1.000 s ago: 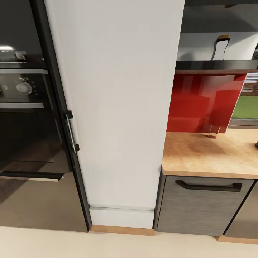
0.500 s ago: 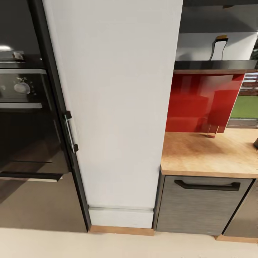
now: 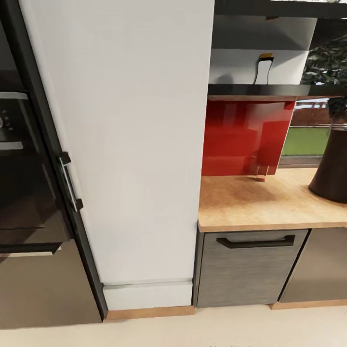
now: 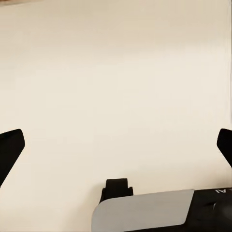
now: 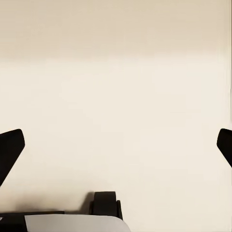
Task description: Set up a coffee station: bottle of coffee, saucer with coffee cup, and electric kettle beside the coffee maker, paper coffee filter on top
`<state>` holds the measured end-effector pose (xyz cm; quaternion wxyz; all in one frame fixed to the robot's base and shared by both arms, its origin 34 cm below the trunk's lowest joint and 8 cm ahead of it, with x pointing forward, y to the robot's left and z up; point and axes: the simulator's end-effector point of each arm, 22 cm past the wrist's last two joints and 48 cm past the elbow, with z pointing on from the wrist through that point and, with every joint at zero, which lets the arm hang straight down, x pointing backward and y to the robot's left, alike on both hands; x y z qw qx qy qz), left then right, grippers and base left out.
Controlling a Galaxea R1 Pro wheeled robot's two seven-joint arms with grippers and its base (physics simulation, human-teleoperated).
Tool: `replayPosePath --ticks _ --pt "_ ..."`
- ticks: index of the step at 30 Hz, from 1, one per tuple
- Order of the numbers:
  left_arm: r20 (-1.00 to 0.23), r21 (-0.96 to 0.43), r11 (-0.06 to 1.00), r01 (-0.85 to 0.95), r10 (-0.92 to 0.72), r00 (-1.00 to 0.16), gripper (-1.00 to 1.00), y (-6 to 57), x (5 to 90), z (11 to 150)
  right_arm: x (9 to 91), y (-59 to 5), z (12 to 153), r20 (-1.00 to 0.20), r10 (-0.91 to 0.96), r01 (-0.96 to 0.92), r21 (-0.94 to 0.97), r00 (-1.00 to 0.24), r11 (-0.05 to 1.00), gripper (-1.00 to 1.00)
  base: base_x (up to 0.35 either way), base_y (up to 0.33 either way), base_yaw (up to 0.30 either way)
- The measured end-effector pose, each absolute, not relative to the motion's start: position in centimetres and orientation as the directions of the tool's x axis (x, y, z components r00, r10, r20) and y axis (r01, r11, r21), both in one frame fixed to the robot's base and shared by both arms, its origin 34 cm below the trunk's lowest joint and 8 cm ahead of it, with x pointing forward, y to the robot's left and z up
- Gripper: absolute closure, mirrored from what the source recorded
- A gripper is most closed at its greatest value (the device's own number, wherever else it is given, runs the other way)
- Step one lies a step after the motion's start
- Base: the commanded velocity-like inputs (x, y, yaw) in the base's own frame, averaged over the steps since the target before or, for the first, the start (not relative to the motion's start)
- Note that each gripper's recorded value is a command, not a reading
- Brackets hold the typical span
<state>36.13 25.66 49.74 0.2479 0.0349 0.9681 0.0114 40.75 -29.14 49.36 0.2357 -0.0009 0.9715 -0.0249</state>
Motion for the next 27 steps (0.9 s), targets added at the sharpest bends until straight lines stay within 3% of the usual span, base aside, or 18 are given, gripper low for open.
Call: replayPosePath --ticks 10,17,27 --pt "-0.483 0.038 0.998 0.057 0.069 -0.873 -1.00 25.7 36.2 49.8 40.7 -29.2 49.4 -0.461 -0.015 0.010 -0.051 -0.887 0.999 -1.00 0.000 0.000 -0.250" --pt "-0.484 0.039 0.998 0.058 0.070 -0.872 -1.00 25.6 36.3 49.9 40.8 -29.2 49.5 -0.463 -0.018 0.008 -0.053 -0.886 0.999 -1.00 0.122 -0.162 -0.091" --pt "-0.485 0.037 0.998 0.052 0.063 -0.872 -1.00 25.7 36.3 49.9 41.8 -29.2 50.1 -0.531 -0.025 0.006 -0.055 -0.847 0.998 -1.00 0.015 -0.019 -0.228"
